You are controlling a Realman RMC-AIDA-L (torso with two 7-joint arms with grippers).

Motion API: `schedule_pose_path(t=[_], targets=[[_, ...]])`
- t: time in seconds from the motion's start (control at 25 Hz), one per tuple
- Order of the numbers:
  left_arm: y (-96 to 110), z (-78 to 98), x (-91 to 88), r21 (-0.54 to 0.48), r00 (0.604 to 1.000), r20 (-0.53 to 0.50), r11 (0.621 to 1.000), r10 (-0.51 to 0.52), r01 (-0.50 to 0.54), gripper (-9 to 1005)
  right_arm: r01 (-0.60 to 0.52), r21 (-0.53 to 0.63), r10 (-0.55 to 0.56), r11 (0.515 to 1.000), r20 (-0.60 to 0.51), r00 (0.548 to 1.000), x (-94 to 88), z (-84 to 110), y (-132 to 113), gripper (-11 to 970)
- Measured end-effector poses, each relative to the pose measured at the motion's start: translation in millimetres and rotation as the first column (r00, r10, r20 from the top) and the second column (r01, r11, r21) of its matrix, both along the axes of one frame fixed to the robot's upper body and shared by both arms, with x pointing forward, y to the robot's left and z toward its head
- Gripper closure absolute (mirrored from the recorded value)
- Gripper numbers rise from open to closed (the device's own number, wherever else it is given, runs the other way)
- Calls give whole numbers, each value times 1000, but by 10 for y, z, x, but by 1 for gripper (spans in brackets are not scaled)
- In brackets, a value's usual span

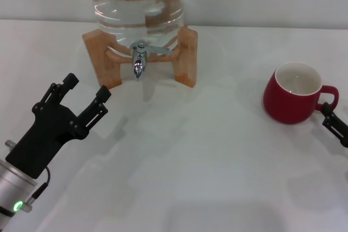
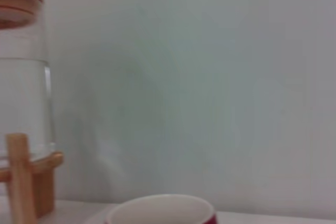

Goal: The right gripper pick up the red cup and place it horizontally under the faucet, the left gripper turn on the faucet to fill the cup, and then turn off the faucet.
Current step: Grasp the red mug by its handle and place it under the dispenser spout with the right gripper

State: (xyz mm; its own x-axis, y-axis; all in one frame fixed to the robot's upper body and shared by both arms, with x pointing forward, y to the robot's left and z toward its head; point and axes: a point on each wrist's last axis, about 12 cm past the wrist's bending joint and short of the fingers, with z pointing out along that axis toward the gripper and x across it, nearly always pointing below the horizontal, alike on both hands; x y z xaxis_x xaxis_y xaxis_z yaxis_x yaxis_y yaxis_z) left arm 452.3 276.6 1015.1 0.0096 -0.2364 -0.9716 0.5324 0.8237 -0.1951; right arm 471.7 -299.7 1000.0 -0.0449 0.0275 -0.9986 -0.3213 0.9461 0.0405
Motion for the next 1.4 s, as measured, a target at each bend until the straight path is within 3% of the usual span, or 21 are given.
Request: schedule_pose_path(t=[1.4], targets=[[-15, 16, 6, -9, 1000, 10, 1000, -4, 5, 137, 63, -42, -66, 997, -81, 995, 337, -13, -7, 88]])
